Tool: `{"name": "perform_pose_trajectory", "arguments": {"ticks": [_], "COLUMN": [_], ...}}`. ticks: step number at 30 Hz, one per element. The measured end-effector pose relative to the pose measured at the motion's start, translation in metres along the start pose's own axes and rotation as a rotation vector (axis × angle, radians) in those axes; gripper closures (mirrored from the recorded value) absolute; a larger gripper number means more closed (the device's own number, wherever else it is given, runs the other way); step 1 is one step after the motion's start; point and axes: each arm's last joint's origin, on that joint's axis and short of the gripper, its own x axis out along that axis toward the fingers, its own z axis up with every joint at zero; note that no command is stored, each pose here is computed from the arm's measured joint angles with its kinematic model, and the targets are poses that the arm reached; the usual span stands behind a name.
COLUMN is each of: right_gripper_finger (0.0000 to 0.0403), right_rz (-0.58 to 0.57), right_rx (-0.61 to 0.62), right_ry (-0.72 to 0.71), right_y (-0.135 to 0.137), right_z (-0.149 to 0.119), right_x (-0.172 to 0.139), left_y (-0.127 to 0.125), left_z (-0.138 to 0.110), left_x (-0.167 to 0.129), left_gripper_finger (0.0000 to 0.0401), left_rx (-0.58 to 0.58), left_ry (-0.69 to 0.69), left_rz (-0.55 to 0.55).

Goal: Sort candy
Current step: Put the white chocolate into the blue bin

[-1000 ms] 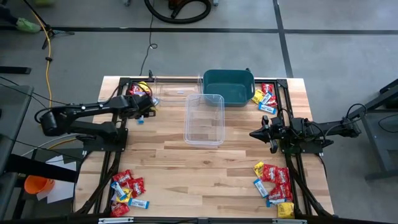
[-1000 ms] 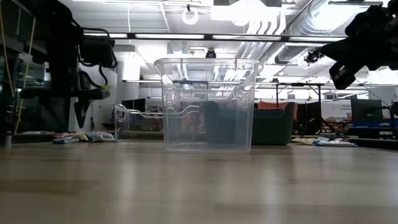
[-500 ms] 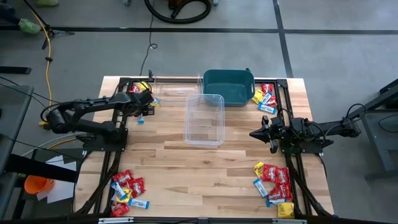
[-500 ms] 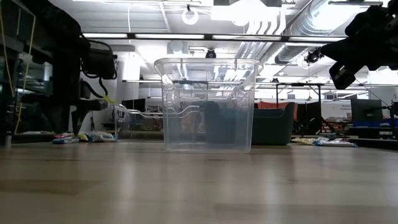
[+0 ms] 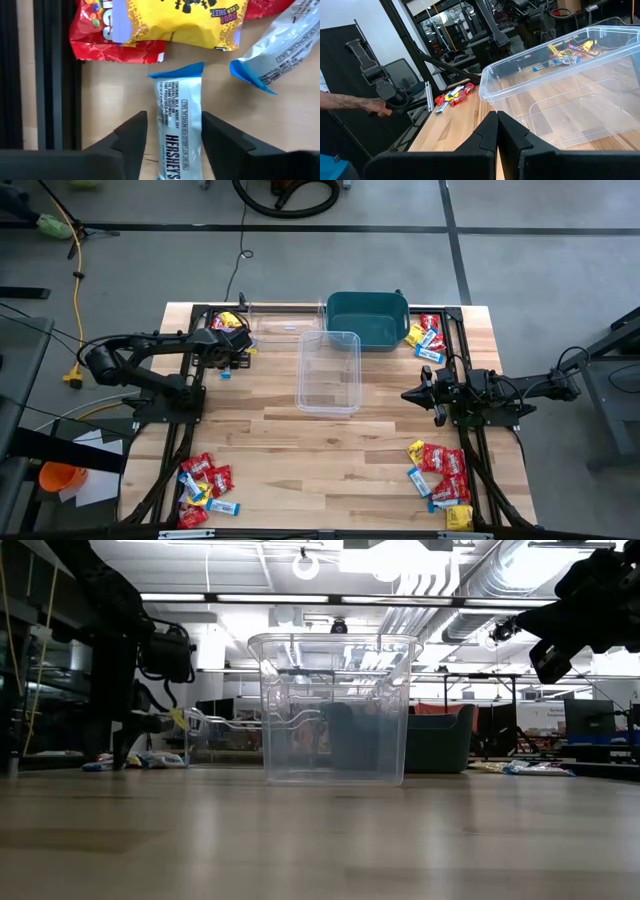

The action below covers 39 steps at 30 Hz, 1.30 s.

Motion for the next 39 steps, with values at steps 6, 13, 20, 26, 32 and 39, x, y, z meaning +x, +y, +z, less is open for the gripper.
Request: {"name": "perform_pose_trajectory", "arguments": {"ticks": [6,13,20,26,32,39], "right_gripper_finger": [0.0402,0.0402,0.0402,0.0402,0.0402,0.0402], "right_rz": [0.0,0.0,0.0,-0.001,0.0,0.0], "right_rx": [0.0,0.0,0.0,0.0,0.0,0.0], "right_ry": [0.0,0.0,0.0,0.0,0.0,0.0], "right_y": [0.0,0.0,0.0,0.0,0.0,0.0], "right_z": [0.0,0.0,0.0,0.0,0.0,0.0], "right_x": [0.0,0.0,0.0,0.0,0.0,0.0], "left_y": [0.001,0.012,0.027,0.046,0.051,0.023], "left_z": [0.0,-0.005,0.006,0.019,0.033,0.04], "left_x": [0.0,-0.011,-0.064,-0.136,-0.211,-0.259], "left_gripper_finger": [0.0349,0.0389,0.04,0.0401,0.04,0.04], "left_rx": [0.024,0.089,0.097,0.09,0.096,0.319], "left_ry": [-0.002,0.023,-0.116,-0.356,-0.75,-1.084], "left_rz": [0.002,0.02,-0.1,-0.312,-0.678,-1.122]}}
